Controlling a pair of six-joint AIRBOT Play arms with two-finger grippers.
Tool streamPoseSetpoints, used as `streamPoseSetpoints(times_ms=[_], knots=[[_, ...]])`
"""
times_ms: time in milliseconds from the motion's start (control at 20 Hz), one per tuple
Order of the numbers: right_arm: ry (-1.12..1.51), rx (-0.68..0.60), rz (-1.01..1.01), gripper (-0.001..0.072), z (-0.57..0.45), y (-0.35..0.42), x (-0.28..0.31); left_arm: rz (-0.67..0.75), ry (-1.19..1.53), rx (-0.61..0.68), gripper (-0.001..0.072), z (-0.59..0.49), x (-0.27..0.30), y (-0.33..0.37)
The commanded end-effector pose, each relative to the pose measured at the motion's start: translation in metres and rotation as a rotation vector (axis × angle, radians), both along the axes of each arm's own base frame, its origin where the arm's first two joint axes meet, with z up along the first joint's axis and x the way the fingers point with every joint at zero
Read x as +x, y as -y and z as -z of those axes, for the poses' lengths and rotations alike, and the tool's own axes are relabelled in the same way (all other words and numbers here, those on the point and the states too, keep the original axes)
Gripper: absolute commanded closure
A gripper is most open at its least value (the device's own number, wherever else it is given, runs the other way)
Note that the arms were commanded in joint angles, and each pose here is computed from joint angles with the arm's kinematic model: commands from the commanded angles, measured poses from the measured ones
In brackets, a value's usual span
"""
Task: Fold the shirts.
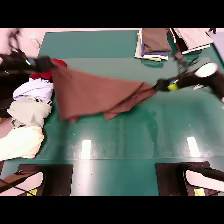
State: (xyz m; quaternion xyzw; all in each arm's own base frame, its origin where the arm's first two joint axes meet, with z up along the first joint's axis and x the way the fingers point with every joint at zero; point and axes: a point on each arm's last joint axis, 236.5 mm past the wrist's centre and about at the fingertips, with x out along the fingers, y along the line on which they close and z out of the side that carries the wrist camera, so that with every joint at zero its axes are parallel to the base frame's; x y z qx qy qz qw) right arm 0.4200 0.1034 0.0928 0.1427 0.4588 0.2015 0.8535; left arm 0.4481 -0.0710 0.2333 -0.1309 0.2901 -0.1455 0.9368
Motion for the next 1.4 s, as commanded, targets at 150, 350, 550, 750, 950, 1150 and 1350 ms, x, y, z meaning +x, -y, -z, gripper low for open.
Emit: streamPoseSetpoints(times_ms=[150,350,550,750,950,1150,1350], knots=[[0.596,-0.081,0.060,0.0699,-0.260,0.033,-0.075,-0.001,0.621,0.048,0.0684,-0.260,-0.150,0.005],[0.740,-0.184,0.106,0.0699,-0.320,0.045,-0.125,0.029,0.733,0.045,0.0685,-0.295,-0.218,0.015],[0.725,-0.204,0.149,0.0699,-0.332,0.054,-0.133,0.133,0.641,-0.017,0.0685,-0.276,-0.211,0.038],[0.528,-0.177,0.128,0.0699,-0.285,0.059,-0.089,0.174,0.373,-0.016,0.0685,-0.197,-0.129,0.042],[0.192,-0.161,0.073,0.0699,-0.162,0.057,-0.025,0.184,-0.043,-0.052,0.0684,-0.043,-0.033,0.039],[-0.109,-0.219,0.065,0.0699,-0.022,0.060,0.014,0.163,-0.365,-0.064,0.0684,0.109,0.018,0.031],[-0.160,-0.203,0.094,0.0369,0.024,0.065,0.042,0.114,-0.485,-0.090,0.0146,0.163,0.033,0.022]])
